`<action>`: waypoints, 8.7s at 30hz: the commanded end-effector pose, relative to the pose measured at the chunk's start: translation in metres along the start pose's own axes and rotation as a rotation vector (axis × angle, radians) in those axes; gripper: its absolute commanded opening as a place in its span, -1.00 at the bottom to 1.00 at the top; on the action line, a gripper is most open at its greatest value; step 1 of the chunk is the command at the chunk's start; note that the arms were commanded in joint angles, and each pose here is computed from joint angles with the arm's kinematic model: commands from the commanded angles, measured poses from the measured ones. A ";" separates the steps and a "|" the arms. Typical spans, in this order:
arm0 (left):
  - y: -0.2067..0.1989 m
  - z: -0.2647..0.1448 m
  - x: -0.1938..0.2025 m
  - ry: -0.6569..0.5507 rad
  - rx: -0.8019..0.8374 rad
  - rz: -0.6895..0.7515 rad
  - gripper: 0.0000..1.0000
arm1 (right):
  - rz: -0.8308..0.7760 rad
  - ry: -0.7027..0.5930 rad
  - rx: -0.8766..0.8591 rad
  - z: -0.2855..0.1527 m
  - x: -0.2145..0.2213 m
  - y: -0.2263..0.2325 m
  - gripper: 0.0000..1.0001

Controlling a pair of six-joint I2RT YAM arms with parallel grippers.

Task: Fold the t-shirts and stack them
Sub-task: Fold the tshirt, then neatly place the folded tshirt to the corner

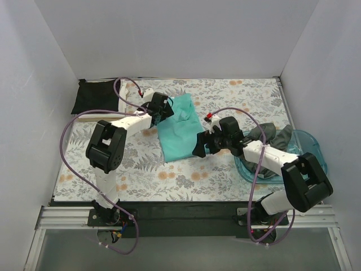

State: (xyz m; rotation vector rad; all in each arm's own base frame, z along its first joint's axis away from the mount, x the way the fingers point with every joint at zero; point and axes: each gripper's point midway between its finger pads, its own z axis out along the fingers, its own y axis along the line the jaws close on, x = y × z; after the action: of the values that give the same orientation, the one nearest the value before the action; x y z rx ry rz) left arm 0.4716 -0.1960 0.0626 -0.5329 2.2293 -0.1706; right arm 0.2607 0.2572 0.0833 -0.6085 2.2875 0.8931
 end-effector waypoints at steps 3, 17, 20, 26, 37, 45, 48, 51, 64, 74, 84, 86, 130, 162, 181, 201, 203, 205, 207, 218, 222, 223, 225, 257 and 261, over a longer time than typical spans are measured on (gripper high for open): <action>0.002 -0.033 -0.029 -0.044 -0.004 -0.011 0.79 | -0.009 -0.099 0.162 -0.019 -0.022 -0.019 0.97; 0.032 -0.164 0.126 0.289 0.183 -0.107 0.79 | 0.177 -0.086 0.219 -0.022 -0.015 -0.046 0.84; 0.047 -0.171 0.139 0.305 0.175 -0.124 0.68 | 0.194 -0.062 0.213 -0.018 -0.008 -0.049 0.75; 0.077 -0.153 0.145 0.246 0.058 -0.115 0.26 | 0.197 -0.027 0.220 -0.013 0.002 -0.054 0.65; 0.079 -0.138 0.158 0.276 0.008 -0.095 -0.02 | 0.212 0.023 0.231 -0.006 0.019 -0.061 0.36; 0.082 -0.128 0.181 0.347 -0.009 -0.050 -0.65 | 0.231 0.071 0.254 0.002 0.025 -0.068 0.08; 0.085 -0.128 0.183 0.351 -0.012 -0.037 -0.82 | 0.239 0.086 0.275 0.005 0.029 -0.074 0.04; 0.087 -0.129 0.185 0.359 -0.012 -0.026 -1.00 | 0.243 0.104 0.281 0.009 0.034 -0.078 -0.02; 0.081 -0.165 0.188 0.405 0.113 -0.010 -1.00 | 0.169 0.091 0.172 -0.010 0.033 -0.048 -0.97; 0.048 -0.256 0.182 0.469 0.441 0.042 -1.00 | 0.097 -0.039 0.124 -0.074 0.032 0.001 -0.97; 0.012 -0.305 0.123 0.332 0.639 0.015 -1.00 | -0.009 -0.168 0.106 -0.115 -0.019 0.030 -0.97; 0.009 -0.305 0.112 0.293 0.634 0.000 -1.00 | -0.032 -0.200 0.119 -0.121 -0.037 0.032 -0.97; 0.019 -0.160 -0.032 -0.063 0.110 -0.194 -1.00 | -0.116 -0.114 0.150 -0.008 -0.194 -0.040 -0.97; 0.056 -0.032 -0.017 0.114 -0.093 -0.237 -0.27 | 0.019 -0.017 0.068 0.106 -0.191 -0.119 -0.41; 0.039 -0.115 0.013 0.177 0.172 -0.233 0.74 | 0.033 -0.101 0.009 0.004 -0.146 -0.039 0.97; 0.050 -0.065 0.082 0.339 0.128 -0.199 0.48 | 0.095 -0.185 0.113 -0.054 -0.070 -0.030 0.97; 0.051 -0.062 0.089 0.362 0.124 -0.192 0.31 | 0.096 -0.187 0.128 -0.056 -0.065 -0.032 0.97; 0.055 -0.058 0.097 0.380 0.106 -0.190 0.24 | 0.088 -0.209 0.141 -0.063 -0.066 -0.031 0.97; 0.058 -0.055 0.099 0.384 0.092 -0.190 0.18 | 0.078 -0.220 0.148 -0.067 -0.065 -0.031 0.97; 0.077 -0.035 0.113 0.402 -0.020 -0.127 -0.59 | 0.051 -0.204 0.183 -0.068 -0.050 -0.039 0.97; 0.075 -0.026 0.110 0.398 -0.024 -0.072 -1.00 | 0.040 -0.215 0.198 -0.070 -0.054 -0.041 0.97; 0.067 -0.023 0.101 0.384 -0.015 -0.067 -1.00 | 0.038 -0.221 0.197 -0.071 -0.057 -0.040 0.97; 0.069 -0.019 0.099 0.383 -0.035 -0.037 -1.00 | 0.035 -0.224 0.202 -0.071 -0.060 -0.041 0.97; 0.044 0.005 -0.028 0.011 -0.046 0.455 -1.00 | 0.022 -0.273 0.424 -0.110 -0.038 -0.065 0.97; 0.040 0.019 -0.055 -0.037 -0.075 0.477 -1.00 | 0.002 -0.280 0.456 -0.116 -0.024 -0.070 0.97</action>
State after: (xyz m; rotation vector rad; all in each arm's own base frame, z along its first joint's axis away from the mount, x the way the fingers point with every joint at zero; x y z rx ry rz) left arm 0.4755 -0.1526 0.0516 -0.0406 2.3520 0.0678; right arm 0.2787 0.1425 0.1393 -0.2565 2.1556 0.4638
